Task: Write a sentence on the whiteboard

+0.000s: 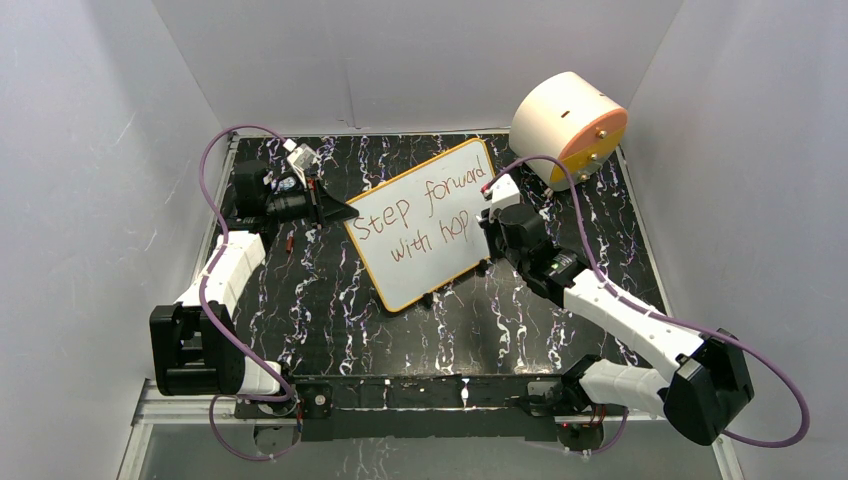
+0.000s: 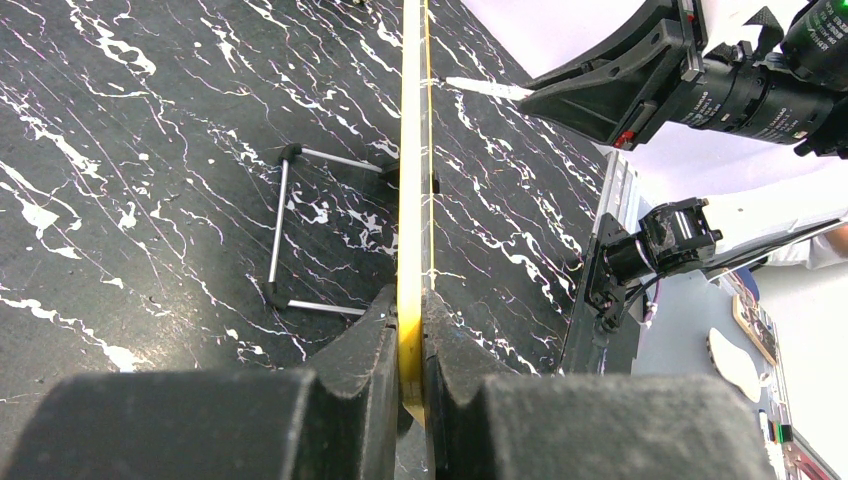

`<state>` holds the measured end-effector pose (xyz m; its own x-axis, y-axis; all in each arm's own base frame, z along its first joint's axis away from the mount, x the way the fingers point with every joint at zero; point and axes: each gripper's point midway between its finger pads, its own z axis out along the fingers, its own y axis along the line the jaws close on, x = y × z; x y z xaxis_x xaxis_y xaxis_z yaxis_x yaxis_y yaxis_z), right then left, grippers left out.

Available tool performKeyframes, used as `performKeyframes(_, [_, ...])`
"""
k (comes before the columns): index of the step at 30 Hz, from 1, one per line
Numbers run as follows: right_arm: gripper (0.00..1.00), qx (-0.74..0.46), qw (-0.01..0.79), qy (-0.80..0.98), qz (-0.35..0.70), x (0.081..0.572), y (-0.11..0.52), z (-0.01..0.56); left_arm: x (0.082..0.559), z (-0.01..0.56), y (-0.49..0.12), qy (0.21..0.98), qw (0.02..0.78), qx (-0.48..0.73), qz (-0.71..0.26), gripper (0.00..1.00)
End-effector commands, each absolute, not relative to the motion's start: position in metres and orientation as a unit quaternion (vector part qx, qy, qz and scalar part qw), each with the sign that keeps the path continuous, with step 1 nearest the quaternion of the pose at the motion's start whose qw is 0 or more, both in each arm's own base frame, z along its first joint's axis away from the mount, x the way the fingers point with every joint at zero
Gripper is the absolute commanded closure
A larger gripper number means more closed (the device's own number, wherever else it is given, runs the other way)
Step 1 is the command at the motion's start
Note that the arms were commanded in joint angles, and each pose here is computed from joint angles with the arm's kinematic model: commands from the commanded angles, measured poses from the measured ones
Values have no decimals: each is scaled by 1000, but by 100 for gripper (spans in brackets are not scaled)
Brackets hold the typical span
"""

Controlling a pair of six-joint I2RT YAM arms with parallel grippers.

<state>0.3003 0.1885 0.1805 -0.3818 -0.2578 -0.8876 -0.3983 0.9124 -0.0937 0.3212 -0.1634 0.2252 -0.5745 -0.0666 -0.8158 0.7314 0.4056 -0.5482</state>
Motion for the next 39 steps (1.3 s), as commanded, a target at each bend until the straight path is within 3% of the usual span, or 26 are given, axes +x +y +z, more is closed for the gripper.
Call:
performKeyframes(1, [100, -190, 550, 809, 83, 312, 197, 202, 312, 214, -172, 739, 376, 238, -506, 100])
performKeyframes(39, [100, -175, 577, 795, 65, 333, 194, 217, 312, 213, -172, 739, 376, 237, -506, 100])
